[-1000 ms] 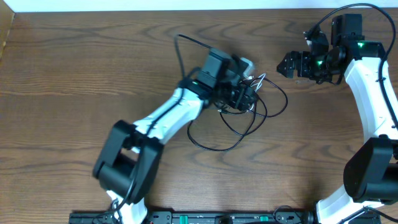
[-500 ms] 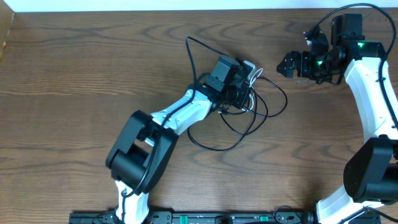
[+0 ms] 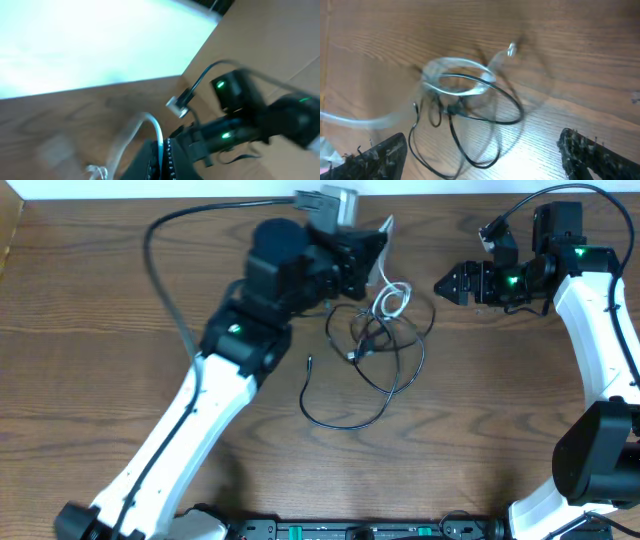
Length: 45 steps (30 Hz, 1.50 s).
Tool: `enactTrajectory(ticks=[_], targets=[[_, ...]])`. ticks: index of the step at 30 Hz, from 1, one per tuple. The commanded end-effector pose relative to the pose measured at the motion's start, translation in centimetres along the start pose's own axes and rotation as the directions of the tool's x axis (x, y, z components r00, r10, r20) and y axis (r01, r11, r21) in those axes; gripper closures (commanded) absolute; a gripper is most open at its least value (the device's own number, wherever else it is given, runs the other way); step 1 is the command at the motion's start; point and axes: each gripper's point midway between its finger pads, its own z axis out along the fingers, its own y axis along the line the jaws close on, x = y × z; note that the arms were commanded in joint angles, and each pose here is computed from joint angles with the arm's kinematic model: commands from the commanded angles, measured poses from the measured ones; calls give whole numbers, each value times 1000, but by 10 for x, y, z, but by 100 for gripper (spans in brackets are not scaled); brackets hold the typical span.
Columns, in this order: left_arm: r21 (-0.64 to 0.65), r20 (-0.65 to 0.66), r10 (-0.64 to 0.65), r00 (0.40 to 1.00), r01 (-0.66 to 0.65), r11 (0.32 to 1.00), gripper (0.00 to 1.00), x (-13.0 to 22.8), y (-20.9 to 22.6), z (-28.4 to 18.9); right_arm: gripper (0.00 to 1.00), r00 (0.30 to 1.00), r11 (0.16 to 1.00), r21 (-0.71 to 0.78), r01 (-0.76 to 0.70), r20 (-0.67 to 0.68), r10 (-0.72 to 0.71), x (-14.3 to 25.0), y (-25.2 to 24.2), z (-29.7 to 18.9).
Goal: Untangle cables
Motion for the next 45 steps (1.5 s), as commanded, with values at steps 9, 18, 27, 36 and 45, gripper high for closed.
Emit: enactTrajectory(ticks=[9, 18, 27, 36, 45], targets=[[132, 264, -72, 962, 38, 990, 93, -86, -33, -56, 7, 994, 981, -165, 105, 50, -98, -12, 42, 5], [109, 423, -115, 899, 75, 991, 93, -135, -13, -105, 2, 956, 952, -81, 294, 13, -294, -4, 52, 29], [219, 346, -244, 906, 174, 960, 93, -138, -5, -126, 1, 821, 808, -156, 568, 31, -570, 5, 95, 72], [238, 344, -259, 902, 183, 954, 93, -140, -8, -130, 1, 739, 723, -158, 672, 102, -665, -4, 119, 125], [271, 313, -333, 889, 252, 929, 93, -139, -10, -129, 37, 673, 658, -183, 730, 352, -650, -47, 150, 158]])
